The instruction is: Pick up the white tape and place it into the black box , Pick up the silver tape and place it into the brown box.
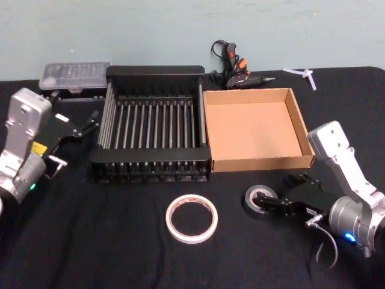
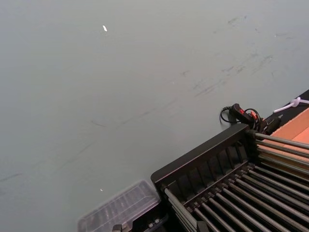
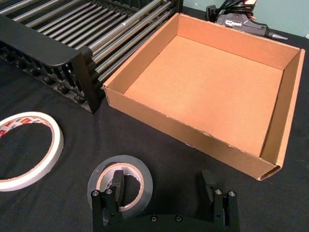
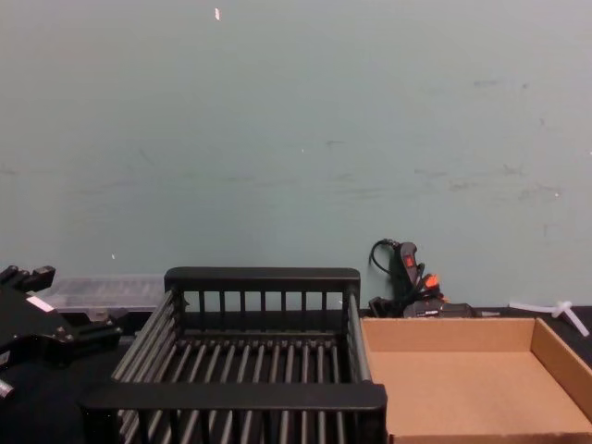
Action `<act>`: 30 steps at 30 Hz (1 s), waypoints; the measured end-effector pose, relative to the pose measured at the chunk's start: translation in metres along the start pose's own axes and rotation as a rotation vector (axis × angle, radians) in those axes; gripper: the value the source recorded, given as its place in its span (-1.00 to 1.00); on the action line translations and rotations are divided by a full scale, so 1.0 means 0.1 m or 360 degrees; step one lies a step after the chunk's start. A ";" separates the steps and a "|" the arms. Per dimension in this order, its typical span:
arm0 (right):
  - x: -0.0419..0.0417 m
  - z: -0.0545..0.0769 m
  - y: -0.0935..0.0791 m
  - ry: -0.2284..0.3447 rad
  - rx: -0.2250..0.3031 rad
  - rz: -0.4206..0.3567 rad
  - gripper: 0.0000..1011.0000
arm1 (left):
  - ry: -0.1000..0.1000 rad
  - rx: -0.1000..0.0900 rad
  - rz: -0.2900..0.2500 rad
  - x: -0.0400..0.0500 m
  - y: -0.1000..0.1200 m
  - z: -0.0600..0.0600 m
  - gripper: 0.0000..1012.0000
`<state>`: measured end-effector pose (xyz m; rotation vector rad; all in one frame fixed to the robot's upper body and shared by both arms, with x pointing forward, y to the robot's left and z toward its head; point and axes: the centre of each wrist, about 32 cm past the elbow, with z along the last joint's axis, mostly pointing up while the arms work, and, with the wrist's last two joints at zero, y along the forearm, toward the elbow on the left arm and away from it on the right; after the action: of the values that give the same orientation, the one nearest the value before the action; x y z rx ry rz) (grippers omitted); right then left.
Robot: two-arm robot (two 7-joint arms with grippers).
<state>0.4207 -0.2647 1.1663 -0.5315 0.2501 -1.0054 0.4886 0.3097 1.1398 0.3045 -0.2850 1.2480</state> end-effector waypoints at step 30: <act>-0.003 0.01 0.05 -0.0020 -0.0015 0.0003 0.93 | 0.0000 0.0000 0.0000 0.000 0.00 0.00 0.98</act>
<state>0.4245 -0.2620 1.1643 -0.5458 0.2441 -0.9992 0.4886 0.3097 1.1398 0.3045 -0.2850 1.2480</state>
